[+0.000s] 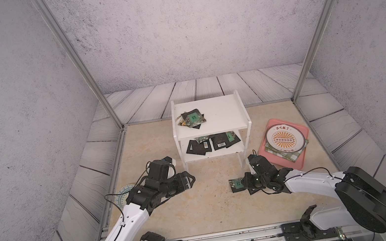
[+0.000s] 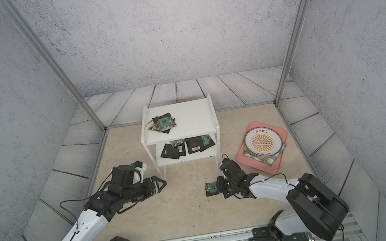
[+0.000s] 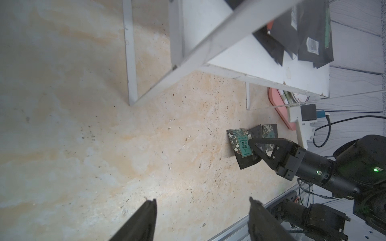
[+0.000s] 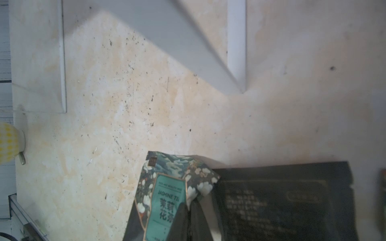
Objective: Remove the tea bags from the shelf
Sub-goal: Place the tea bag at the center of the board, then pick up the tea bag from the shelf.
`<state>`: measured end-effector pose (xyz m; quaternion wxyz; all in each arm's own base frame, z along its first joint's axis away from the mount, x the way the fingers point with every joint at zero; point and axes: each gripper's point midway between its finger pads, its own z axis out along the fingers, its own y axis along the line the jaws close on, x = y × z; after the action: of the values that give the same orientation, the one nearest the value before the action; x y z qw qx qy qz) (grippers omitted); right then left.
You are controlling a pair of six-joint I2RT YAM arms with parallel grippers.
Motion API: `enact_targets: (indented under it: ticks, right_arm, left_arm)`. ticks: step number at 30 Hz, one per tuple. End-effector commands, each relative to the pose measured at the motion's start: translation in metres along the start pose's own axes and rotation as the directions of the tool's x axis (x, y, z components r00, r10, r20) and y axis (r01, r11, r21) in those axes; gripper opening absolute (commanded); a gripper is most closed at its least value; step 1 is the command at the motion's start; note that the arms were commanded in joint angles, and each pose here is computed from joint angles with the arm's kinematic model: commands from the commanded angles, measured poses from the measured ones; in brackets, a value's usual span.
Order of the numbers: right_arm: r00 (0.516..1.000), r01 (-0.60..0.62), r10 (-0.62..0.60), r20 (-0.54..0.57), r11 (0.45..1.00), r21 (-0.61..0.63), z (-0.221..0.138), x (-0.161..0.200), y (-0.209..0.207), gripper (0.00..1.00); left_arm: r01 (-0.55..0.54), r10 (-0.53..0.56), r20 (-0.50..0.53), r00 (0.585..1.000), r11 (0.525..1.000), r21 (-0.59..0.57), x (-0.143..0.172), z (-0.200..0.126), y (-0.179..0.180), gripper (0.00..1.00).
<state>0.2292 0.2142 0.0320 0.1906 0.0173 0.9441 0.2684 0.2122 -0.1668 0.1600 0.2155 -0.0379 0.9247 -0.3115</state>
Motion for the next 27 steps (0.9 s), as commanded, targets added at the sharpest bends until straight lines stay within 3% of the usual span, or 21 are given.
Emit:
enact_targets:
  ticks: [1, 14, 27]
  right_arm:
    - [1.0, 0.003, -0.003, -0.013, 1.0, -0.002, 0.002, 0.002, 0.001, 0.18]
    - [1.0, 0.027, -0.028, 0.008, 0.999, 0.019, -0.012, 0.001, -0.001, 0.25]
    - [0.985, 0.151, -0.152, 0.078, 0.988, 0.018, -0.07, -0.015, 0.022, 0.31]
  left_arm:
    - [-0.017, 0.017, 0.008, 1.0, 1.0, 0.001, -0.002, 0.001, -0.002, 0.73]
    - [-0.023, 0.023, 0.019, 1.0, 1.0, -0.002, -0.002, -0.003, -0.002, 0.73]
    - [-0.051, 0.051, 0.07, 0.996, 0.999, -0.004, -0.012, -0.029, -0.014, 0.72]
